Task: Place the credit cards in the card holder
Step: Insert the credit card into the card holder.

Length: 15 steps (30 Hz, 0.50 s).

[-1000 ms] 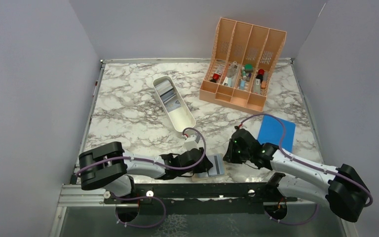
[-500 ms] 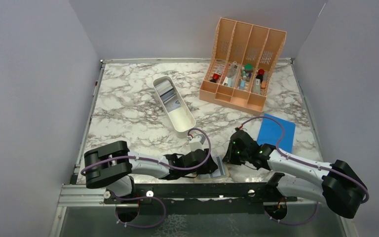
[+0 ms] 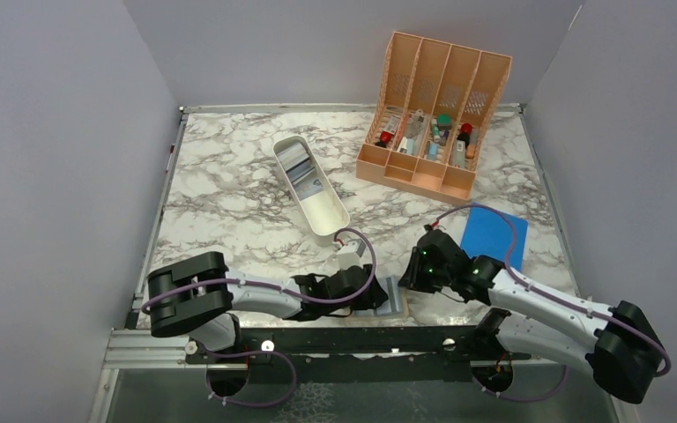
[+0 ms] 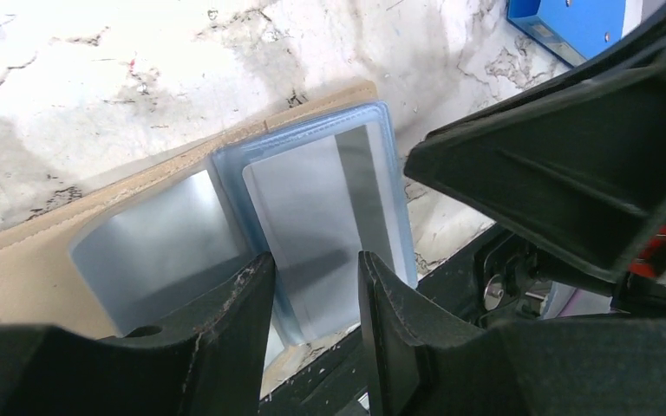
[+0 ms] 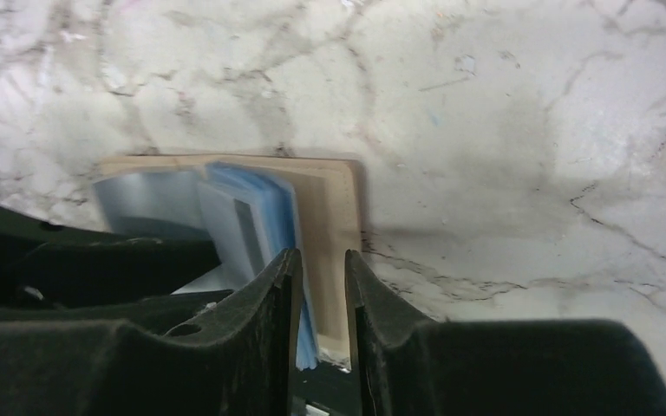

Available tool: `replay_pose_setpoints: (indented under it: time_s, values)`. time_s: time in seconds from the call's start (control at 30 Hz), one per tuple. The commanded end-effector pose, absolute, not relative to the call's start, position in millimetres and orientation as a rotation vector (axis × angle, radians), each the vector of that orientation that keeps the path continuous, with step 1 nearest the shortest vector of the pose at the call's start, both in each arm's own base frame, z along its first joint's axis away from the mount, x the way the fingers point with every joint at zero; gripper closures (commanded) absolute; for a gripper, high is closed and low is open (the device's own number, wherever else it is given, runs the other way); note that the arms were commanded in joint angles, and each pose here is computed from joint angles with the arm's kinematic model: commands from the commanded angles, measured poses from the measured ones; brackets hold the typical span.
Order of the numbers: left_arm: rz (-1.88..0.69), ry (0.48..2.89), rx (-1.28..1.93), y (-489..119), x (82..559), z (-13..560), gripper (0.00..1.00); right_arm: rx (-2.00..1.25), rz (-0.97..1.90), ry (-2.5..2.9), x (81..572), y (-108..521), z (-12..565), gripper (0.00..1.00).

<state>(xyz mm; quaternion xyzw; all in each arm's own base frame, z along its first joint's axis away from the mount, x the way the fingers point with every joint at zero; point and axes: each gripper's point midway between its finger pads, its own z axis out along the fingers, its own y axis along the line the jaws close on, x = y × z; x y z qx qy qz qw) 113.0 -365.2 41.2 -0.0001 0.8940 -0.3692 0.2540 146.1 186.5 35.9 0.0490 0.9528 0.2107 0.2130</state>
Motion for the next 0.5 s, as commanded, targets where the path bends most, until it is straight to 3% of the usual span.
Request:
replay_pose_setpoints:
  time_s: [0.0, 0.23, 0.47]
  values:
    - [-0.979, 2.383, -0.016, -358.2, 121.0, 54.8, 0.57, 0.048, 0.607, 2.583, 150.2, 188.3, 63.5, 0.68]
    - [-0.939, 2.381, -0.015, -345.6, 121.9, 63.5, 0.57, -0.068, 0.840, 2.550, 135.1, 211.1, 79.4, 0.57]
    - [-0.900, 2.417, -0.020, -322.9, 114.3, 49.8, 0.80, -0.074, 0.898, 2.604, 127.9, 220.9, 63.4, 0.56]
